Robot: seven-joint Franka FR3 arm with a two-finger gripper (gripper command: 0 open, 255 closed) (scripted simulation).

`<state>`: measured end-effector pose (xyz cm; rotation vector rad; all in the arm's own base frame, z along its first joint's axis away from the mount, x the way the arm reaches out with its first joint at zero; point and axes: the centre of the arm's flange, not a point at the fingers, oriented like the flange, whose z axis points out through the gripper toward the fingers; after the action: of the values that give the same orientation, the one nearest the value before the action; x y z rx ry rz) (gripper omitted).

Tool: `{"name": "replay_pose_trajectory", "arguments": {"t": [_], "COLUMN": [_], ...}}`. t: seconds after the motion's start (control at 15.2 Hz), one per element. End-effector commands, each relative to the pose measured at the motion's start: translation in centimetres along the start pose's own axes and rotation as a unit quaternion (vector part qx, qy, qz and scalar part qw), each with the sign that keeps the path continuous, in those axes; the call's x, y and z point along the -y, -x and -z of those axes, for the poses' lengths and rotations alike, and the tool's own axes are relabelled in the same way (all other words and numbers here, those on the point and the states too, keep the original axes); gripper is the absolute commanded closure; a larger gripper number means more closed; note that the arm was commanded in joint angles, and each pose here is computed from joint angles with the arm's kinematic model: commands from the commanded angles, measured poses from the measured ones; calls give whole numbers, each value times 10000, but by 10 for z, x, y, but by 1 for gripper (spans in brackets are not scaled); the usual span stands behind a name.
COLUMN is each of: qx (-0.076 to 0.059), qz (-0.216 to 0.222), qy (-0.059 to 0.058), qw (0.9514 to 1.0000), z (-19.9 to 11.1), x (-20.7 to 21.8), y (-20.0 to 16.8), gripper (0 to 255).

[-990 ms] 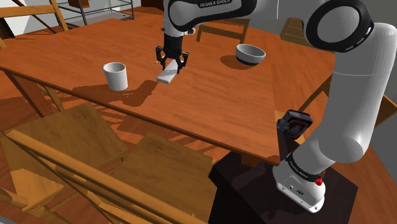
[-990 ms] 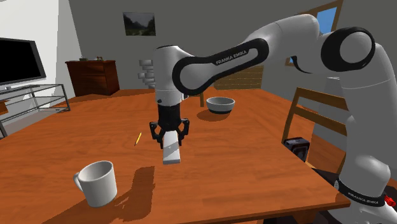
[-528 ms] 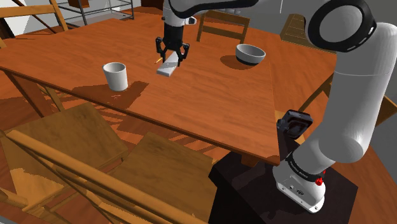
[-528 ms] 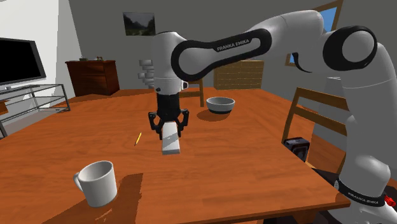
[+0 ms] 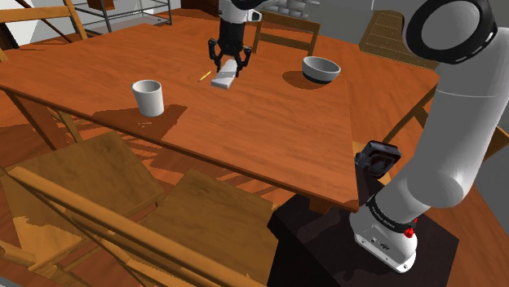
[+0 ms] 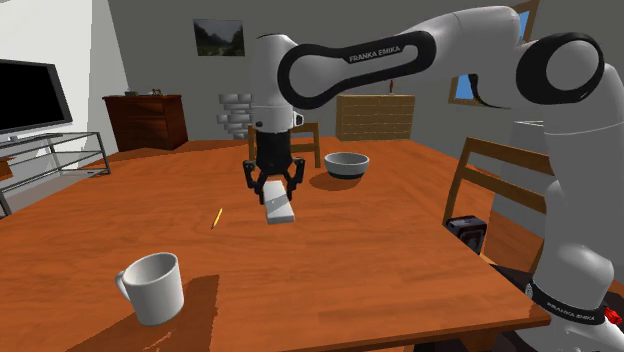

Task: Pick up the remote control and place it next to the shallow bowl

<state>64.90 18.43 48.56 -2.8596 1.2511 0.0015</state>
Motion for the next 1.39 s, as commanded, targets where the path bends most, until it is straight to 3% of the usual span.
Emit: {"name": "replay_pose_trajectory", "arguments": {"t": [0.0,1.32], "qx": [0,0], "qz": [2,2], "qy": [0,0], "qw": [10000,10000], "z": [0,6], "x": [-19,-234], "y": [-14,-167], "gripper": [255,255]}}
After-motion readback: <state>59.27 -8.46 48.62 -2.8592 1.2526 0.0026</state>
